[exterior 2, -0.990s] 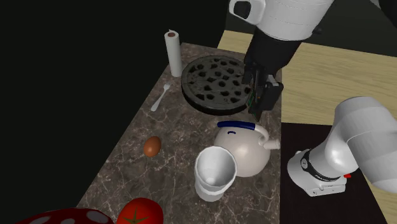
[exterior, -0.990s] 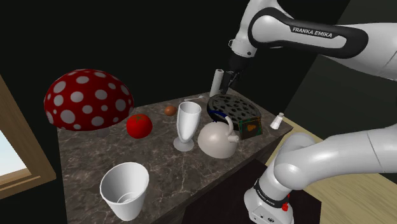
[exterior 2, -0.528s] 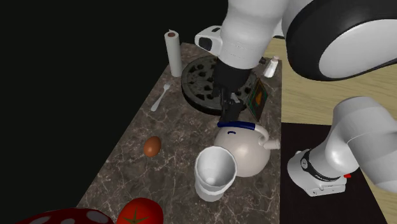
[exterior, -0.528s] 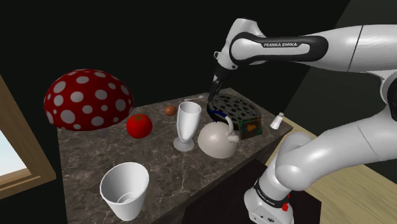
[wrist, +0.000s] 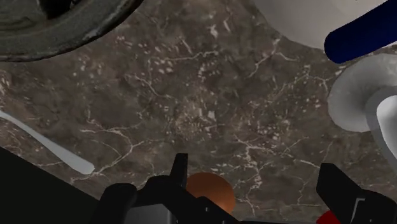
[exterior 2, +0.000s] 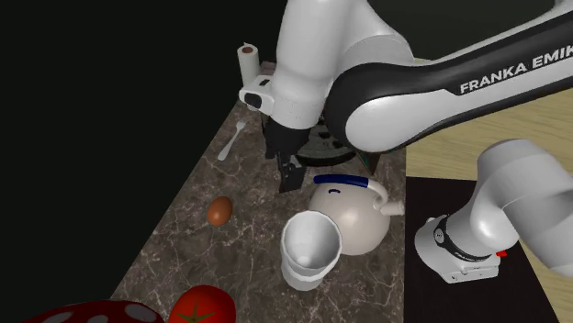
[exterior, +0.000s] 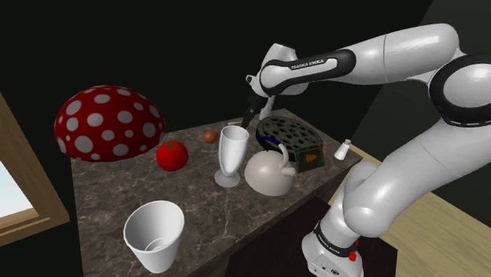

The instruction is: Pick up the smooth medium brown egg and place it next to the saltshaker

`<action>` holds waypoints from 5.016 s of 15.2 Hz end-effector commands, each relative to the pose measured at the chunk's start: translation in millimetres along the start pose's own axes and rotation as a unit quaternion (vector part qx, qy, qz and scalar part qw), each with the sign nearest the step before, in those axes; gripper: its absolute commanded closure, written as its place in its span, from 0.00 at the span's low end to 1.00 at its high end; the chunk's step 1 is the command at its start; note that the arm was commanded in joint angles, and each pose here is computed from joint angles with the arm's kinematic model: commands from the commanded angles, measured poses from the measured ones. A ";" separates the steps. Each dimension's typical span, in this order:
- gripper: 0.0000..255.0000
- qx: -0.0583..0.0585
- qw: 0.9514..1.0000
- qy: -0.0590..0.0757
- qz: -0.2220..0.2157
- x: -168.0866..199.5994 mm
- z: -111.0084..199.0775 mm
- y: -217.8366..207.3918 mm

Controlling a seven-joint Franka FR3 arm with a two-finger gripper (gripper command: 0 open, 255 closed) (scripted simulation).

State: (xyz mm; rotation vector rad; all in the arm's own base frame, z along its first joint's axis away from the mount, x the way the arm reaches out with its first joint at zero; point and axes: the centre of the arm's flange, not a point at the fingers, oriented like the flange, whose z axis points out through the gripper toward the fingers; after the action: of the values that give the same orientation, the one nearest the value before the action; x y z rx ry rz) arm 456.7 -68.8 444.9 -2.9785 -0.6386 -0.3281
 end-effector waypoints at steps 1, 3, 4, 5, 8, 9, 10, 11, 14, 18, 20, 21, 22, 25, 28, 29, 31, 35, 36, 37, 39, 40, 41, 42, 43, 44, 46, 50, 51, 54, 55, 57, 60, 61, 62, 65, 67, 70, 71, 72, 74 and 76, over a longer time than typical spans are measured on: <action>0.00 0.003 1.000 0.011 -0.024 15.0 20.8 8.8; 0.00 0.007 0.999 0.022 -0.046 29.2 40.2 15.3; 0.00 0.009 0.998 0.027 -0.058 36.6 49.7 18.2; 0.00 0.011 0.997 0.033 -0.069 44.1 59.2 20.9; 0.00 0.017 0.993 0.048 -0.103 67.6 87.3 27.8; 0.00 0.019 0.992 0.054 -0.114 75.8 96.6 29.6; 0.00 0.021 0.990 0.059 -0.125 84.0 105.7 31.3; 0.00 0.023 0.989 0.063 -0.135 91.1 113.3 32.5; 0.00 0.023 0.989 0.063 -0.135 93.0 129.0 31.5; 0.00 0.023 0.989 0.063 -0.135 95.5 149.9 30.2; 0.00 0.023 0.989 0.063 -0.135 95.8 152.9 30.0; 0.00 0.023 0.989 0.063 -0.135 95.8 152.9 30.0; 0.00 0.023 0.989 0.063 -0.135 95.8 152.9 30.0; 0.00 0.023 0.989 0.063 -0.135 95.9 152.9 30.0; 1.00 0.023 0.989 0.063 -0.135 95.9 152.9 30.0; 1.00 0.023 0.989 0.063 -0.135 95.9 152.9 30.0; 1.00 0.023 0.989 0.063 -0.135 95.9 152.9 29.9; 1.00 0.023 0.989 0.063 -0.135 95.8 153.1 29.8; 1.00 0.023 0.989 0.063 -0.135 95.9 152.9 30.0; 1.00 0.023 0.989 0.063 -0.135 97.0 147.8 29.8; 1.00 0.023 0.989 0.063 -0.135 99.4 137.5 29.5; 1.00 0.023 0.989 0.063 -0.135 100.6 132.4 29.3; 1.00 0.023 0.989 0.063 -0.135 101.8 127.2 29.2; 1.00 0.023 0.989 0.063 -0.135 103.0 122.1 29.0; 1.00 0.023 0.989 0.063 -0.135 104.1 116.9 28.9; 1.00 0.023 0.989 0.063 -0.135 105.3 111.8 28.7; 1.00 0.023 0.989 0.063 -0.135 107.7 101.5 28.4; 1.00 0.023 0.989 0.063 -0.135 112.4 80.9 27.7; 1.00 0.023 0.989 0.063 -0.135 113.6 75.8 27.5; 1.00 0.023 0.989 0.063 -0.135 117.2 60.4 27.1; 1.00 0.023 0.989 0.063 -0.135 118.3 55.2 26.9; 1.00 0.023 0.989 0.063 -0.135 120.7 44.9 26.6; 1.00 0.023 0.989 0.063 -0.135 124.3 29.5 26.1; 1.00 0.023 0.989 0.063 -0.135 125.4 24.3 25.9; 1.00 0.023 0.989 0.063 -0.135 126.6 19.2 25.7; 1.00 0.023 0.989 0.063 -0.135 130.2 3.8 25.3; 1.00 0.023 0.989 0.063 -0.135 132.5 -6.5 24.9; 1.00 0.023 0.989 0.063 -0.135 136.1 -22.0 24.4; 1.00 0.023 0.989 0.063 -0.135 136.2 -22.5 24.4; 1.00 0.023 0.989 0.063 -0.135 124.9 -25.3 30.6; 1.00 0.023 0.989 0.063 -0.135 102.3 -30.9 43.1; 1.00 0.023 0.989 0.063 -0.135 79.7 -36.5 55.5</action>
State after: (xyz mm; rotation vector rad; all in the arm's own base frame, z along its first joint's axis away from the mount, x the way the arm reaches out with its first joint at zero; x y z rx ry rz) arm 554.0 -80.9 498.3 -2.8015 -1.0183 -0.5074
